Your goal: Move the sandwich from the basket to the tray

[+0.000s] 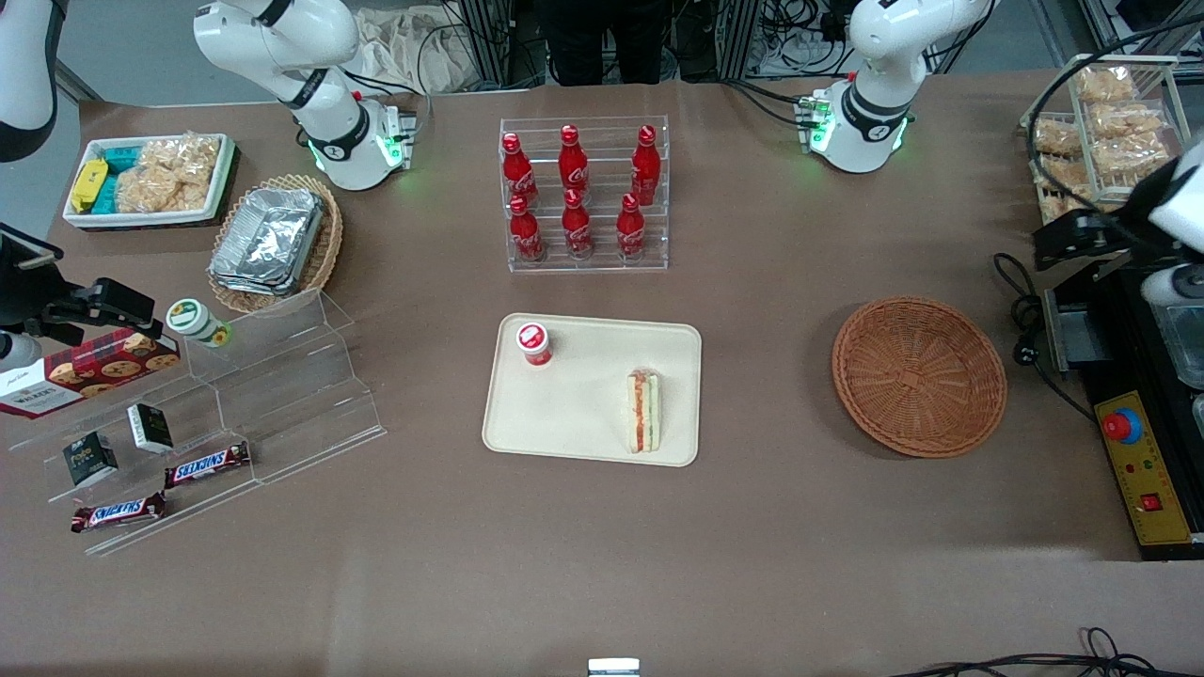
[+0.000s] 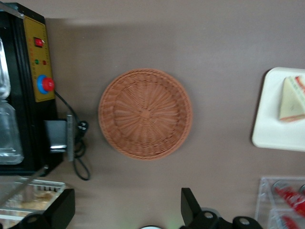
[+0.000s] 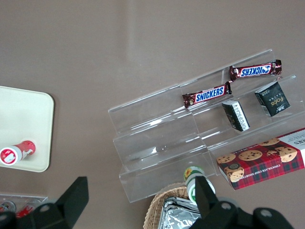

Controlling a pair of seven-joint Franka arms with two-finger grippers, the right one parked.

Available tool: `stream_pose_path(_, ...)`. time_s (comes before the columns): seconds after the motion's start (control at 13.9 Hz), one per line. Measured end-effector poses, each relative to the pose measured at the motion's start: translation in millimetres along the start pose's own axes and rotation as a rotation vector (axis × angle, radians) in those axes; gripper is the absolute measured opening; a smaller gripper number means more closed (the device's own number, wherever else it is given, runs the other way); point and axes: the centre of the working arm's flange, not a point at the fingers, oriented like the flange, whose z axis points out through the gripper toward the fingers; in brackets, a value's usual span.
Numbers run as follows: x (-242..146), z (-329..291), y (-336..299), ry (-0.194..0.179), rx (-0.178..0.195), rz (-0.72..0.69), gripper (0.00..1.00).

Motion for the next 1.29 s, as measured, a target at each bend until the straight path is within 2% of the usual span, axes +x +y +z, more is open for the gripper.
stream_pose_path(0.14,-1,1,-16,-0.002,-0.004,0.017,1.0)
stream_pose_path(0.43,-1,2,-9,-0.005,-0.002,0.032,1.0)
stream_pose_path(1.01,2,6,-4,-0.013,0.036,0.019,1.0)
stream_pose_path(1.29,2,5,-8,-0.011,0.041,0.015,1.0)
